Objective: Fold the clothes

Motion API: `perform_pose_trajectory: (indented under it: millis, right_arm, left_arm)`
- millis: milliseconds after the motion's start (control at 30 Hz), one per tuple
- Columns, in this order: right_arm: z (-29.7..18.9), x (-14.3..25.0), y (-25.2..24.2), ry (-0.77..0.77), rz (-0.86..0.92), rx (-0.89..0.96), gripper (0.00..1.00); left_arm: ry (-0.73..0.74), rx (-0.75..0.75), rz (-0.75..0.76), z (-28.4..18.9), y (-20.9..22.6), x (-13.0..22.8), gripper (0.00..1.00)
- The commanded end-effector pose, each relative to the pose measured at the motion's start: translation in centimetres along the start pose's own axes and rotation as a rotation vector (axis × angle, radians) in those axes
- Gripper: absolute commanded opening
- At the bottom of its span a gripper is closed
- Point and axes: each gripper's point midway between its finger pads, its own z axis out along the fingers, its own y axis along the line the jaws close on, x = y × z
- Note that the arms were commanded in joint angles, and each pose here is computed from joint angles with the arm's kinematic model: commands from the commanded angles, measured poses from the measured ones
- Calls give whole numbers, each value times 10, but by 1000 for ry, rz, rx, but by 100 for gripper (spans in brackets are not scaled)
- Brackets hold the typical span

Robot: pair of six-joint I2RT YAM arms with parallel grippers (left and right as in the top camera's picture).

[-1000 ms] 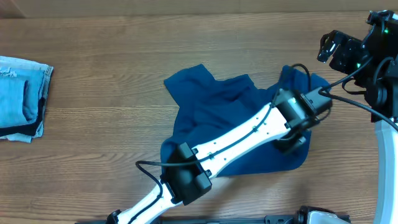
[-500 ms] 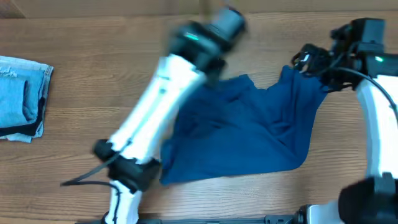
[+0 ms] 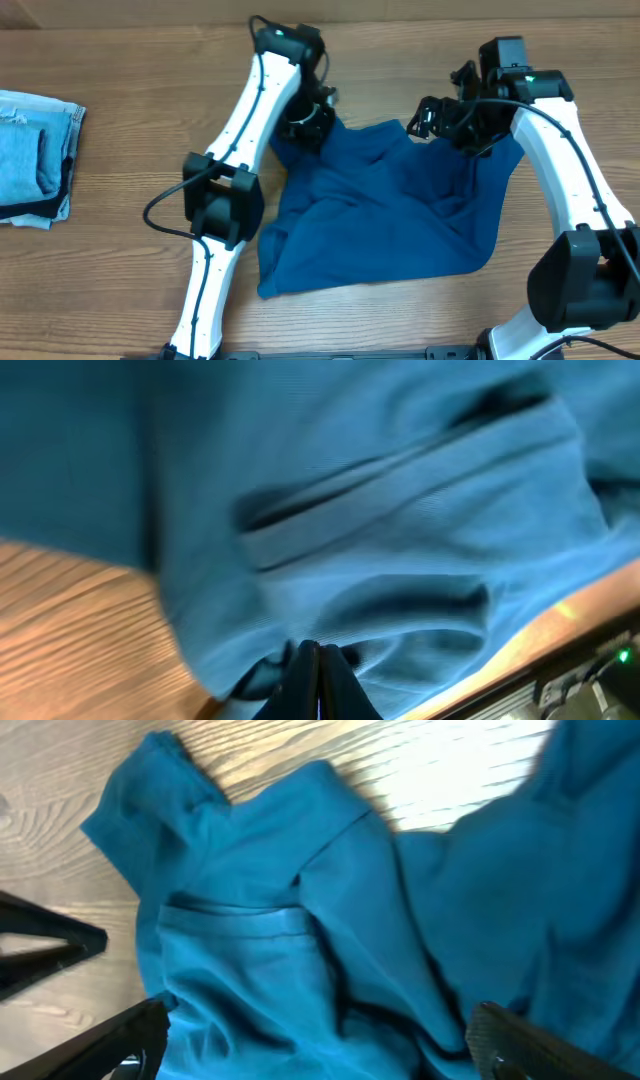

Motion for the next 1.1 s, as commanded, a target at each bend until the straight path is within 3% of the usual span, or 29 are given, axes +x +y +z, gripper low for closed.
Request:
perform_pose_trajectory:
  millis: [0,200,400,500,633,867,1067]
  right_arm:
    - [-8,-7,-3,-36,7,3,99]
    - [-9,-8,-4,-39,7,3,99]
    - [-9,-8,-4,-39,7,3,99]
    - [-9,-8,-4,-39,7,3,99]
    - [-8,-6,-4,-28,11,5,99]
    - [-8,-5,-4,-26,13,6,98]
    - [-9,-12,-3,-55,0,-1,99]
  left_arm:
    - [26,31,153,25,-28,-4,4]
    - [53,-63,193,96,-13,-32,4]
    - [-52,-130,208,102,-3,-61,4]
    - [-134,-340,157,100,41,-87,4]
    - [-250,-471,-20,94,109,-116,4]
    - [-405,-478,-300,48,246,-125,4]
    - [-580,-323,-442,-11,298,-130,4]
